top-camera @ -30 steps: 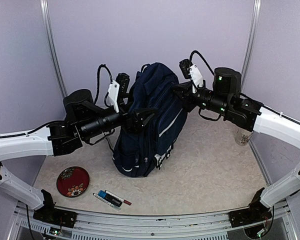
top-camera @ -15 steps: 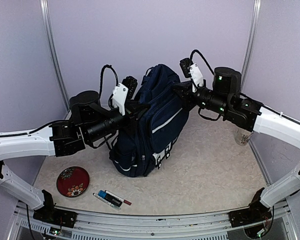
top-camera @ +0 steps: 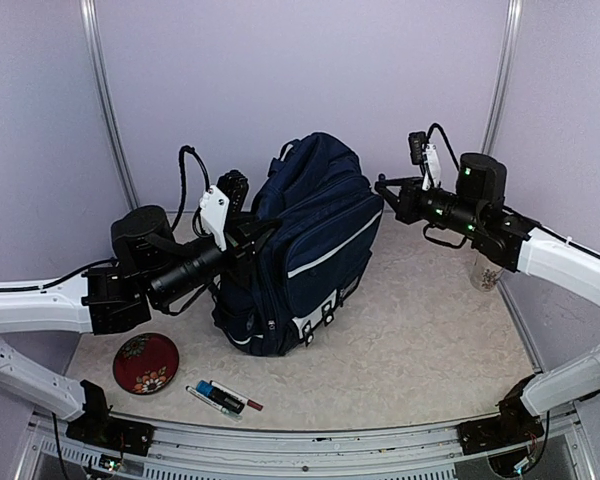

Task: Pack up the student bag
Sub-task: Unzip the upper front pocket of the student bag.

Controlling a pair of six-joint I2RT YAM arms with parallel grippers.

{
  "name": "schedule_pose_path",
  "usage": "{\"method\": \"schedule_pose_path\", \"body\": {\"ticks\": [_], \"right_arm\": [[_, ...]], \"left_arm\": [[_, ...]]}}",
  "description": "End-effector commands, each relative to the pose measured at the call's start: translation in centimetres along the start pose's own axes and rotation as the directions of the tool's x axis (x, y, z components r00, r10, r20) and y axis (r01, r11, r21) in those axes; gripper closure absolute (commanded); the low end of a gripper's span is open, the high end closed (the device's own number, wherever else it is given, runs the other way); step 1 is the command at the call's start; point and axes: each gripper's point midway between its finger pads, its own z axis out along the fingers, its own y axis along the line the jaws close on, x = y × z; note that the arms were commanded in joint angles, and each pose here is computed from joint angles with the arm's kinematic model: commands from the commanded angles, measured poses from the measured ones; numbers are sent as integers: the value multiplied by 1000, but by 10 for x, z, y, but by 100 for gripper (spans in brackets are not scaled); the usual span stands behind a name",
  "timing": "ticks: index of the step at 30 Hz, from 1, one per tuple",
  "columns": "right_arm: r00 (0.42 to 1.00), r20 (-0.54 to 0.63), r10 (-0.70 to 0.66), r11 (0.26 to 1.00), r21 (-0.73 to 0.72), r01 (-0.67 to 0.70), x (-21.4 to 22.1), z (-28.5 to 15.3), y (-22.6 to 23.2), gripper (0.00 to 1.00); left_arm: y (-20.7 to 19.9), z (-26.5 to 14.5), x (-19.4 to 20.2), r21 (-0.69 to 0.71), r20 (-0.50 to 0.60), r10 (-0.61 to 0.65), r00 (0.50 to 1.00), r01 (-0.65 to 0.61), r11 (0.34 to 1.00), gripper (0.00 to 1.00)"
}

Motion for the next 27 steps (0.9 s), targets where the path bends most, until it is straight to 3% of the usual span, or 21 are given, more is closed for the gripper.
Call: {"method": "schedule_pose_path", "body": {"ticks": [1,6,16,20,27], "right_arm": [[995,-5,98,989,113,-96,16,5,-51,100],[970,-65,235,969,92,-229,55,10,-66,100],[883,-254,394,919,104,-380,137,4,-65,98],[876,-289,386,922,138,-361,149,-7,-67,71],[943,-243,227,973,104,-208,94,-30,-53,46]], "left_arm": [[18,-26,-50,-61,180,9,984,2,998,100],[23,-34,-59,-55,229,-15,973,28,998,100],[25,-29,-57,-58,219,-34,975,47,997,100],[21,-25,-55,-34,208,-41,977,49,998,100],[14,-21,-52,-5,206,-64,976,67,998,100]]}}
